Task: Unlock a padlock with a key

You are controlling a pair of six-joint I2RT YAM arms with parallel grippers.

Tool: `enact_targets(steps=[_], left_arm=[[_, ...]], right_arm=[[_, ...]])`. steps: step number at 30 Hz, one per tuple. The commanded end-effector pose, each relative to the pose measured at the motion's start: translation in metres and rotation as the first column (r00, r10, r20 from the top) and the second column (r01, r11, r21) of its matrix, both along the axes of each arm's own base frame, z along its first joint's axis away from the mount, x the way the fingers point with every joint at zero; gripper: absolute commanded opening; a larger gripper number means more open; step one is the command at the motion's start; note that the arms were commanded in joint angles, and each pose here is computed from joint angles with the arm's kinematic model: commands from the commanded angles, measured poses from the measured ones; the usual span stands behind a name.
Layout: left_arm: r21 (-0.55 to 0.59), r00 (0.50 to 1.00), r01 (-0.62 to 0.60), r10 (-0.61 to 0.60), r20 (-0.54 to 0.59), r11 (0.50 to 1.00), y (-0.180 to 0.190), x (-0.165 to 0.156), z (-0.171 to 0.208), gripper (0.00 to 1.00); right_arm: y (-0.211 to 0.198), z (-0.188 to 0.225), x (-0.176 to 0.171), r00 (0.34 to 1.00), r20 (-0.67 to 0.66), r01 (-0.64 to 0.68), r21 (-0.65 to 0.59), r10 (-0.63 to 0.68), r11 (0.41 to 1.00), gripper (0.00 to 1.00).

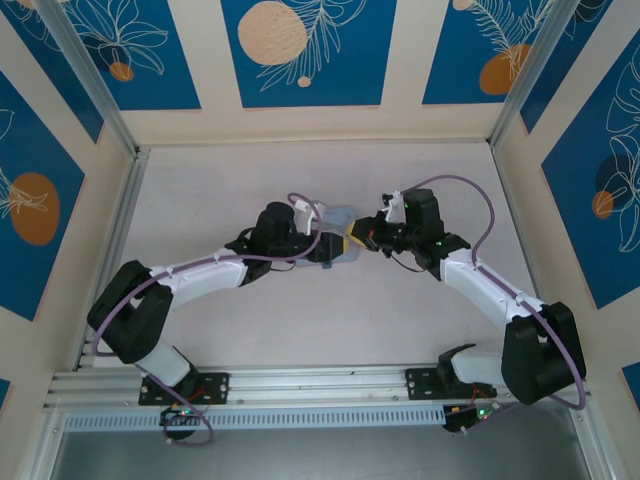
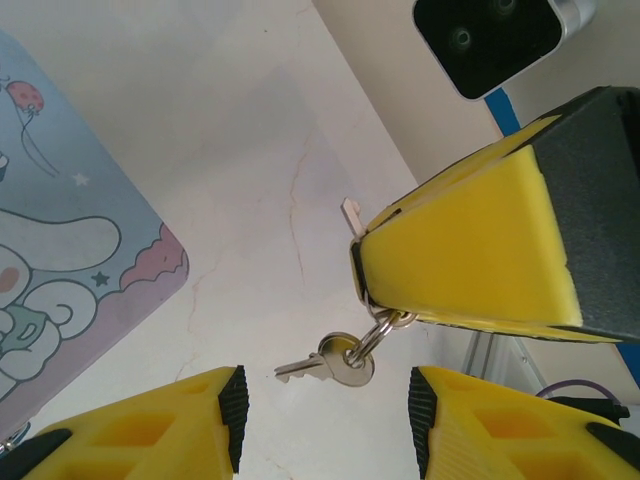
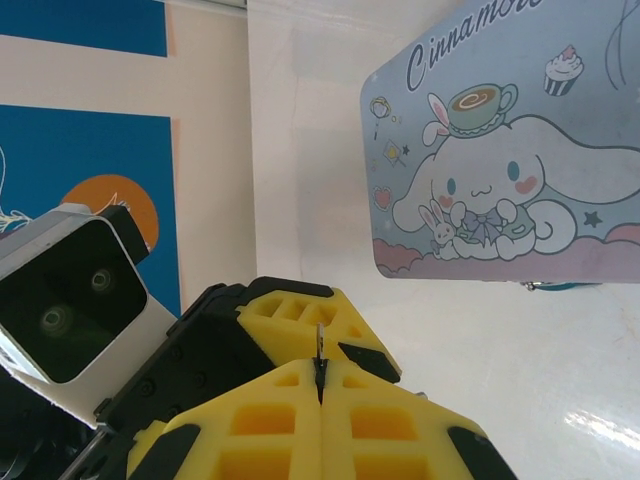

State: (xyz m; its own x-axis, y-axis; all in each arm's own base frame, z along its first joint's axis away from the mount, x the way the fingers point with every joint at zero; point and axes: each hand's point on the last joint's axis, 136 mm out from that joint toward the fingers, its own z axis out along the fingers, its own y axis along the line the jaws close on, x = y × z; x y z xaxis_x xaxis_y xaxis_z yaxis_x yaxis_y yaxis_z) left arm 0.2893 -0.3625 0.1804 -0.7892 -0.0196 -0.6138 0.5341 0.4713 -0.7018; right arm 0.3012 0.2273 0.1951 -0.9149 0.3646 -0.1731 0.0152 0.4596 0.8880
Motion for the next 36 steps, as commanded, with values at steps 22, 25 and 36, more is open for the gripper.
enact_targets(steps=[22, 25, 36], left_arm=[[0.019, 0.996, -0.008, 0.007, 0.094, 1.0, -0.008, 0.006, -0.007, 0.4], [0.022, 0.995, -0.008, 0.005, 0.097, 1.0, -0.01, 0.008, -0.007, 0.4], [0.006, 0.996, -0.042, 0.042, 0.084, 0.999, -0.002, 0.005, -0.003, 0.4]], right_arm=[[0.014, 0.014, -0.002, 0.999, -0.008, -0.038, 0.036, 0.039, 0.999, 0.0], [0.015, 0.014, -0.003, 0.999, -0.009, -0.04, 0.035, 0.04, 0.999, 0.0], [0.003, 0.01, 0.006, 1.0, -0.014, 0.016, 0.018, -0.015, 1.0, 0.0]])
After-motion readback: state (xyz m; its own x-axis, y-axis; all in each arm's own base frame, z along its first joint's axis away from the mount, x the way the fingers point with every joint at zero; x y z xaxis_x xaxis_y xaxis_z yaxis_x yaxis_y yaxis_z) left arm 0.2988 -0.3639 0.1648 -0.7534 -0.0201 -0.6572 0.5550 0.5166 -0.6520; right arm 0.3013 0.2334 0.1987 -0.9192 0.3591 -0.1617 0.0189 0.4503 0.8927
